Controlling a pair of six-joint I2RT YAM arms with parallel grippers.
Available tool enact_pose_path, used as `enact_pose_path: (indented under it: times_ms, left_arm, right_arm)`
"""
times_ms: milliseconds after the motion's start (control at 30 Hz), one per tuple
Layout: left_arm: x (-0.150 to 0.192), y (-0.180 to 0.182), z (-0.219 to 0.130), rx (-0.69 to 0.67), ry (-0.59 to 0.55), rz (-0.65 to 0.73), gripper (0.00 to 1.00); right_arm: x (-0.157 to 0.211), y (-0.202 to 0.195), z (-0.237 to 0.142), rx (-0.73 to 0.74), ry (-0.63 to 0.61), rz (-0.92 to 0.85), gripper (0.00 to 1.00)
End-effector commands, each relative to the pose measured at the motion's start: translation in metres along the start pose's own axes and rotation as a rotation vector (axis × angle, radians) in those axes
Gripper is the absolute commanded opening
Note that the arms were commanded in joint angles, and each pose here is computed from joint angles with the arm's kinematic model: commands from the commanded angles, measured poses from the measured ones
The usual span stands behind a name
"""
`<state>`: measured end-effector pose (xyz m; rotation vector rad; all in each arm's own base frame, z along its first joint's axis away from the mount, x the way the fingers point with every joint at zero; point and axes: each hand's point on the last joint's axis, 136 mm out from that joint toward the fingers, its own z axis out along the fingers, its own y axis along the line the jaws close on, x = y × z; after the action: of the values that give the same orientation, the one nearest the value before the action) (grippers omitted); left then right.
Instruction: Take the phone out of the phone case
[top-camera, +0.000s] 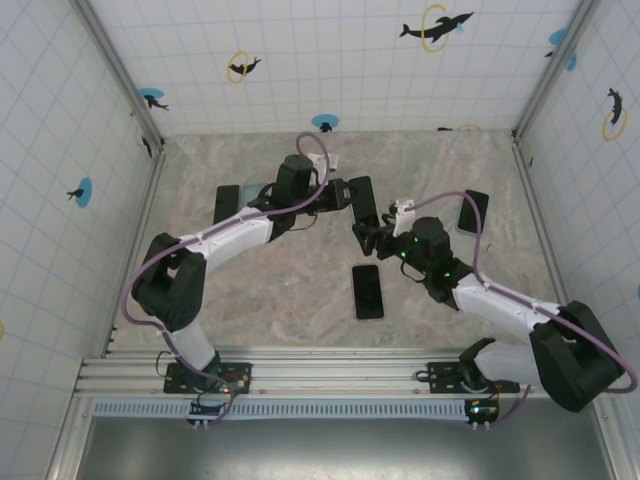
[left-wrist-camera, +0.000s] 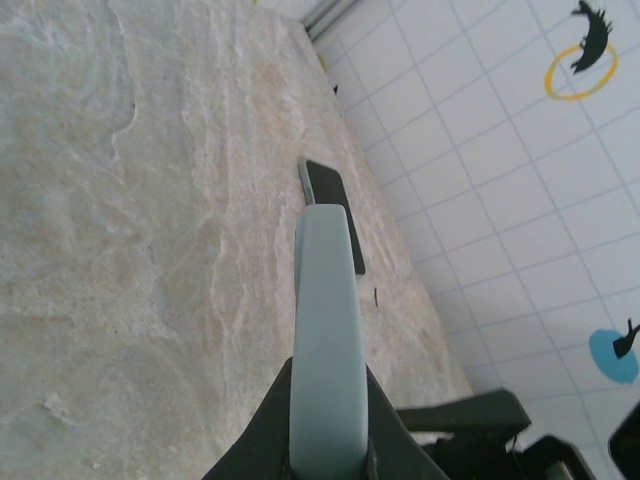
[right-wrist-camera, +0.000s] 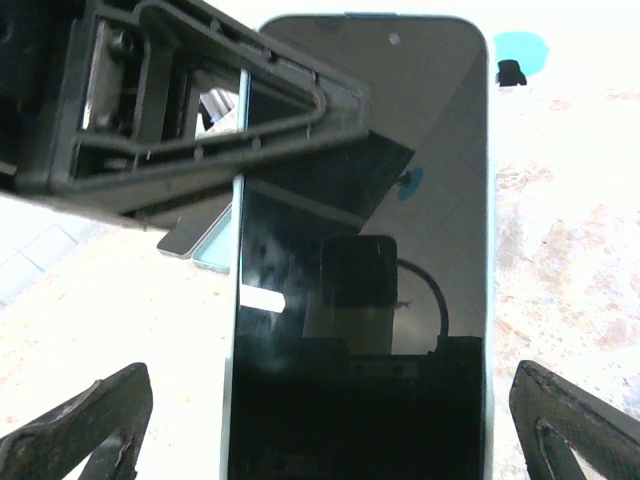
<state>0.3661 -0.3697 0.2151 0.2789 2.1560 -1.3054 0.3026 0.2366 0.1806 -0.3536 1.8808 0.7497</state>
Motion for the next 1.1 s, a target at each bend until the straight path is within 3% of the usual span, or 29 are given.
enact_pose_path:
  times_ms: [0, 267, 533, 1067]
  left_arm:
    - [-0.043, -0.040, -0.019, 0.103, -0.140, 0.035, 0.01]
    - [-0.058, -0.061, -0.037, 0.178, -0.231, -0.009, 0.02]
    - [-0.066, -0.085, -0.056, 0.304, -0.298, -0.091, 0.02]
    - [-0.062, -0.103, -0.067, 0.403, -0.301, -0.147, 0.00]
  right_arm:
    - [-0.008, -0.002, -0.014, 0.010, -0.071, 0.026, 0.94]
    - [-0.010, 0.004, -0.038, -0.112, -0.153, 0.303, 0.86]
    - [-0.036, 0.023, -0.052, -0.302, -0.287, 0.565, 0.62]
    - [-0.075, 0.050, -0.049, -0.482, -0.373, 0.625, 0.38]
